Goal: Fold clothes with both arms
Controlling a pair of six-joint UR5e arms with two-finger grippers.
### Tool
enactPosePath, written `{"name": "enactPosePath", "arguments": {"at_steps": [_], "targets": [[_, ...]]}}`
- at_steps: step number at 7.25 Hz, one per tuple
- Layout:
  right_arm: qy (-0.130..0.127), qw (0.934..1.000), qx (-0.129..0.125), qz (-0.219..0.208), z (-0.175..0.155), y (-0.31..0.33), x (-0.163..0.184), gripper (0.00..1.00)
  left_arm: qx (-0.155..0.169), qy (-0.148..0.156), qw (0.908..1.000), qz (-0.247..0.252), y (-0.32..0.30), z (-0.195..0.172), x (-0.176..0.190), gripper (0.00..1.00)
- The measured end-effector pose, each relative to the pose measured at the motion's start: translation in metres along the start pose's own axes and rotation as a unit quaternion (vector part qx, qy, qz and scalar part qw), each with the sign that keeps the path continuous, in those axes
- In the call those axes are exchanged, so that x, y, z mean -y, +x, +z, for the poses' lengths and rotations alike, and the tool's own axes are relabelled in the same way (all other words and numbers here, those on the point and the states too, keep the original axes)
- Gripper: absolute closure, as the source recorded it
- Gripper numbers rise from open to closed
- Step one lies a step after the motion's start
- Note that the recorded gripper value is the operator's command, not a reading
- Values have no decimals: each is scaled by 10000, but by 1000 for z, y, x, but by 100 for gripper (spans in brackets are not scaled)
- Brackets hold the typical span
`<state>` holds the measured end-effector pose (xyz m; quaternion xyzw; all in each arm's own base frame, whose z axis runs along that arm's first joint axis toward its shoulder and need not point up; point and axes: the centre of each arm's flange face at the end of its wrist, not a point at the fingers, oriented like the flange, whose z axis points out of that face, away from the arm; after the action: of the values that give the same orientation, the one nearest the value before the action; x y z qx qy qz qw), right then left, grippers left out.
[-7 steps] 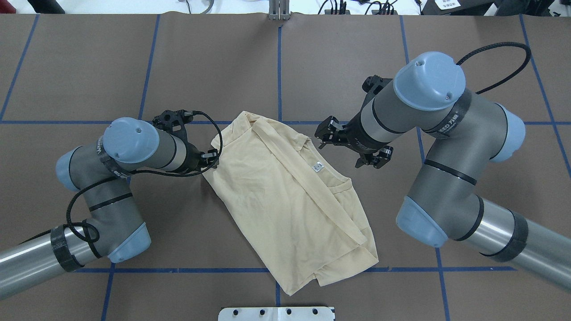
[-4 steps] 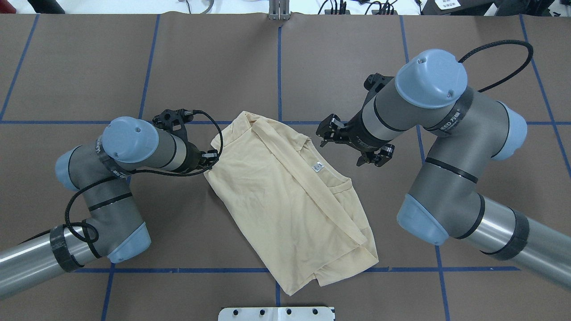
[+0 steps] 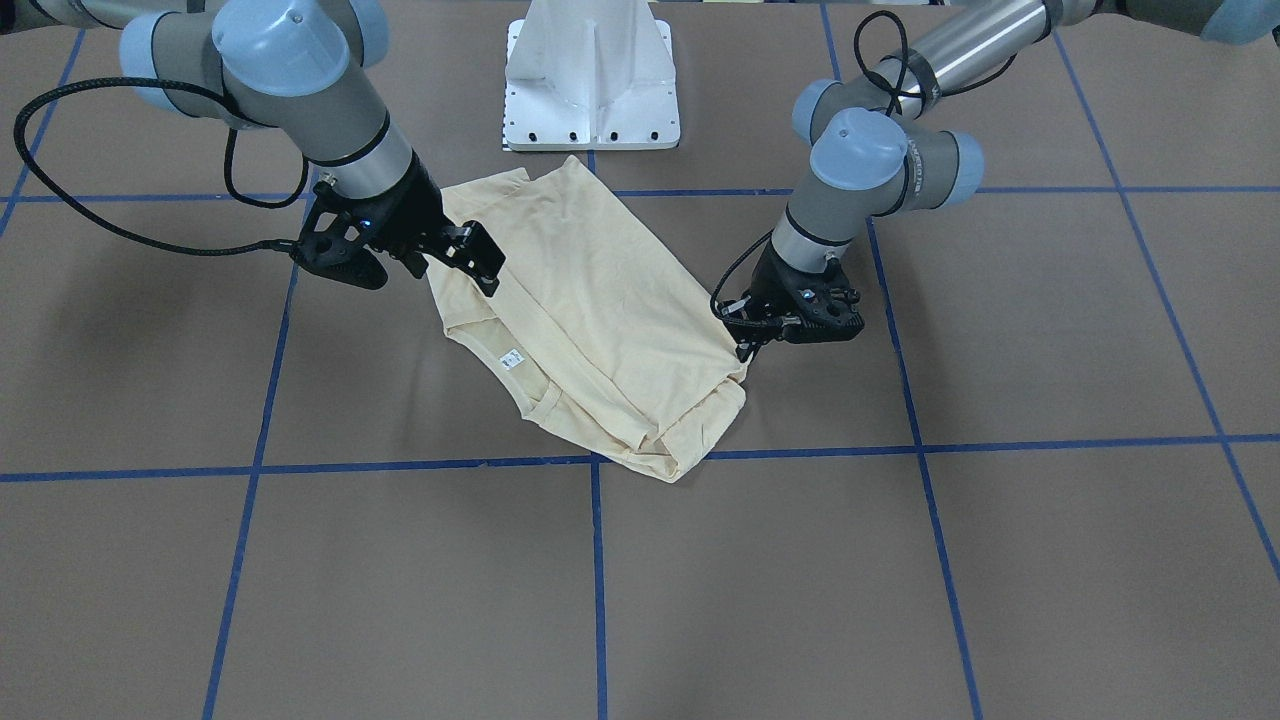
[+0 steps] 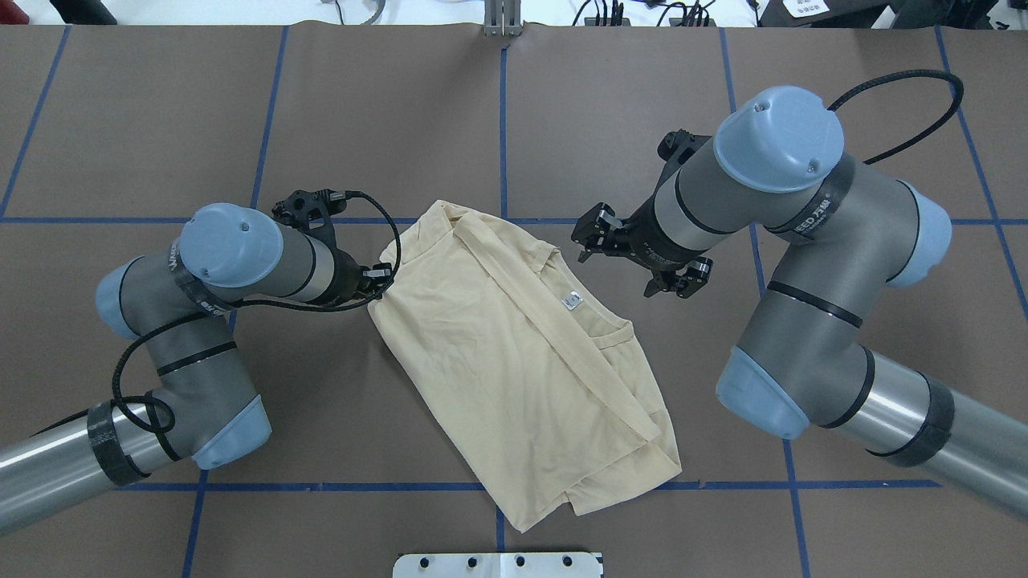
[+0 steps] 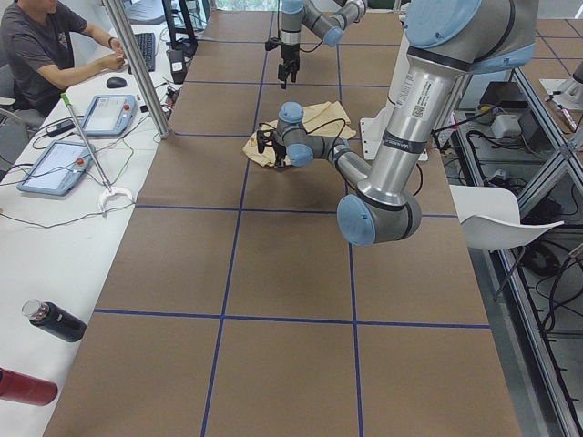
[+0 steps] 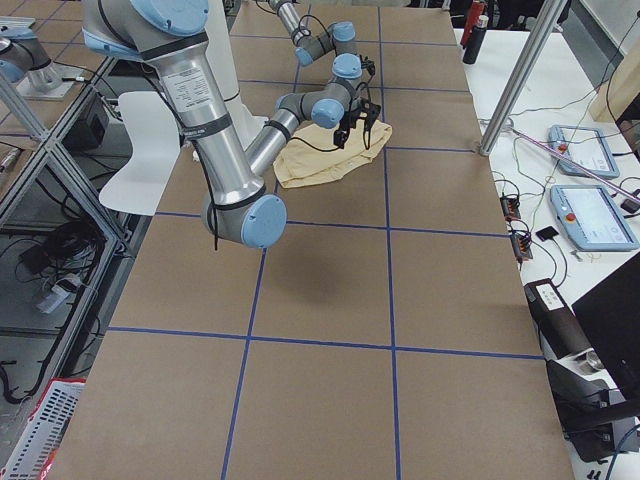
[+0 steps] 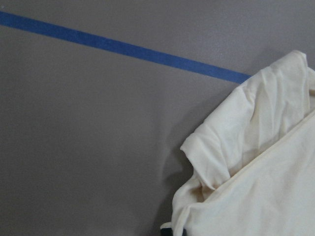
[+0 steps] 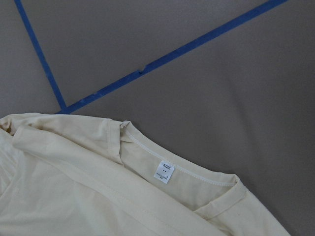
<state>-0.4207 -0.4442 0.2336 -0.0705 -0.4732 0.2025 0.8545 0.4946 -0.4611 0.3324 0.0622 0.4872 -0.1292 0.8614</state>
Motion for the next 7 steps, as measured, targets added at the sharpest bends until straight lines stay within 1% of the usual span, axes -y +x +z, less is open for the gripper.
{"name": "enactPosePath", "arguments": {"at_steps": [2,5,7], "targets": [[19,10000,-19,-63,0,5,4,0,46,105,9999,-81,6,4,21,100],[37,9999,-63,-87,4,12,7,0,93,351,9991,-204,35,14,75,100],[45,9999,-83,-105,5,14,9,0,105,483,9984,-259,55,18,103,100]]}}
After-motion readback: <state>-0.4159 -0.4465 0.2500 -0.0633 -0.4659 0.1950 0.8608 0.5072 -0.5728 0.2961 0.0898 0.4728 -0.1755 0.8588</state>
